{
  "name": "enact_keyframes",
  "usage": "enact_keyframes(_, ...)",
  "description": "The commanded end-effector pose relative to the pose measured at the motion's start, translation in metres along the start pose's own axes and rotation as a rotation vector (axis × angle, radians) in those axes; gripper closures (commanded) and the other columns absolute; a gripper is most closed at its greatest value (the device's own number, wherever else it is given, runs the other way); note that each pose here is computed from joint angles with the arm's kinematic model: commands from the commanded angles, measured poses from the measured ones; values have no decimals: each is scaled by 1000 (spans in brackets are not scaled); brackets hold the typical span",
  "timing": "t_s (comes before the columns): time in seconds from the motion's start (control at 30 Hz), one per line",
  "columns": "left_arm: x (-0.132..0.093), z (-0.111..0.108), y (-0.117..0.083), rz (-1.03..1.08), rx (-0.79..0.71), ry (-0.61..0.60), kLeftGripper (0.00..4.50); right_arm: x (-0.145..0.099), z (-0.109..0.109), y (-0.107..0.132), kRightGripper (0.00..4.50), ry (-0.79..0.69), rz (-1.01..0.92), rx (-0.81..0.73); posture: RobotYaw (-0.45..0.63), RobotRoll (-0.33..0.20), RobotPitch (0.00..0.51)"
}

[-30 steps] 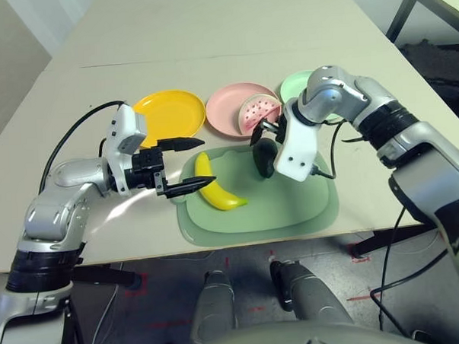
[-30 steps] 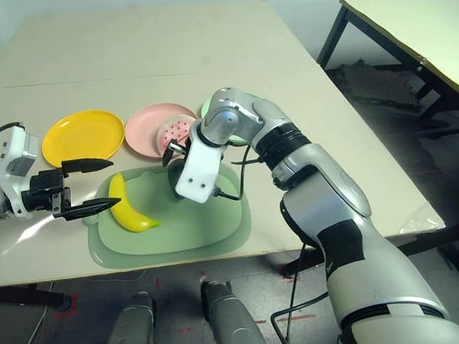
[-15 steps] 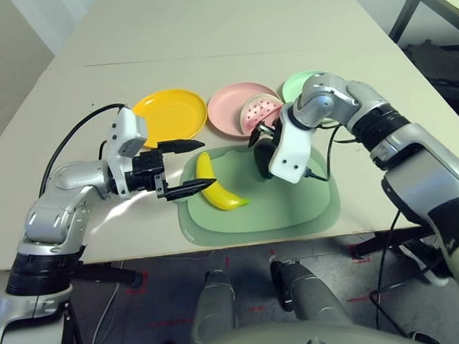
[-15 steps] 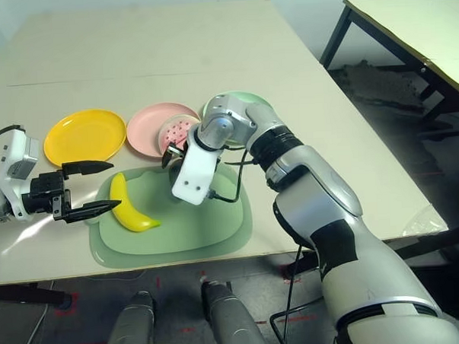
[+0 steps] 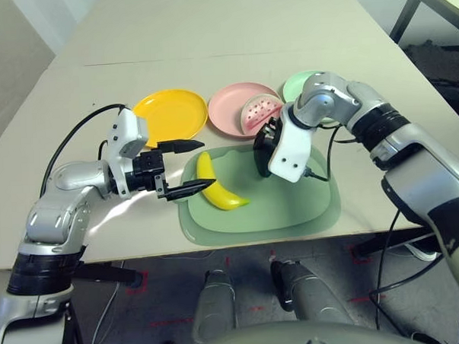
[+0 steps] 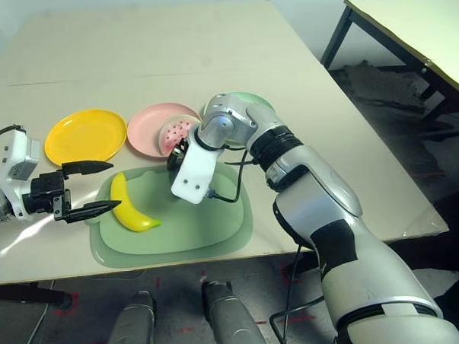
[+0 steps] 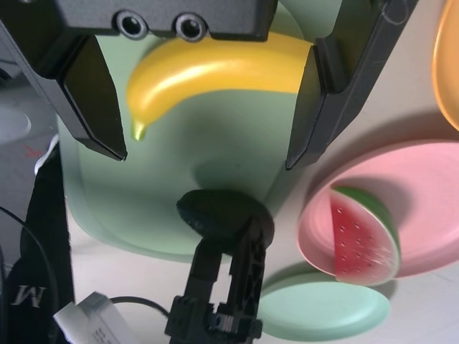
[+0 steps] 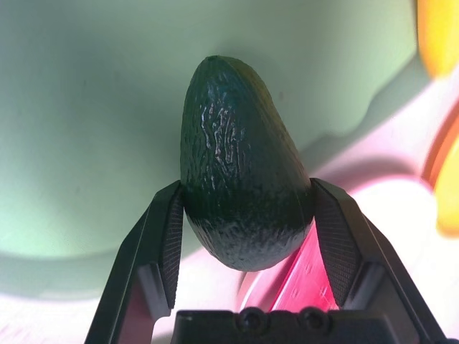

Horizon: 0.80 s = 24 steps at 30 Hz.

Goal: Place the fruits into color-matched plates.

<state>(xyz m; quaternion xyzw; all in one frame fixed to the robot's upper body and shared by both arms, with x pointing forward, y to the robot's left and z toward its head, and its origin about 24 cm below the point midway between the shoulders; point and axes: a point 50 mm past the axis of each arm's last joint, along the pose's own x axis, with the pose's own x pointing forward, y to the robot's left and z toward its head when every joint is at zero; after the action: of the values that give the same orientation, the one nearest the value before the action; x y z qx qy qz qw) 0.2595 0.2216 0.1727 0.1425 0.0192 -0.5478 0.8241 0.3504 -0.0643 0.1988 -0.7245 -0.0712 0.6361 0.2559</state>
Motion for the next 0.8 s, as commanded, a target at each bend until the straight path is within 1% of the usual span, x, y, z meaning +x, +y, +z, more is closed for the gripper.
enact_keyframes(0.03, 9, 2, 2, 54, -5, -48, 0, -27, -12, -10, 1603, 59, -75, 72, -8, 0, 169)
enact_keyframes(0.17, 22, 0, 0, 87, -1, -53, 0, -43, -27, -7, 1603, 140, -118, 162, -13, 0, 167)
enact_keyframes(0.33, 29, -2, 0, 107, -7, -61, 0, -52, -48, 6, 1603, 284, -151, 257, -27, 0, 167)
enact_keyframes(0.43, 30, -4, 2, 112, -5, -55, 0, -51, -60, 17, 1603, 371, -174, 329, -27, 0, 167)
enact_keyframes(0.5, 28, -6, 4, 121, 0, -48, 0, -49, -66, 20, 1603, 431, -212, 335, -30, 0, 170)
enact_keyframes(0.6, 24, -9, 4, 122, 4, -29, 0, -44, -72, 25, 1603, 493, -244, 362, -30, 0, 170)
enact_keyframes(0.8, 18, -12, 4, 129, 10, -7, 0, -29, -82, 46, 1603, 602, -255, 442, -30, 0, 170)
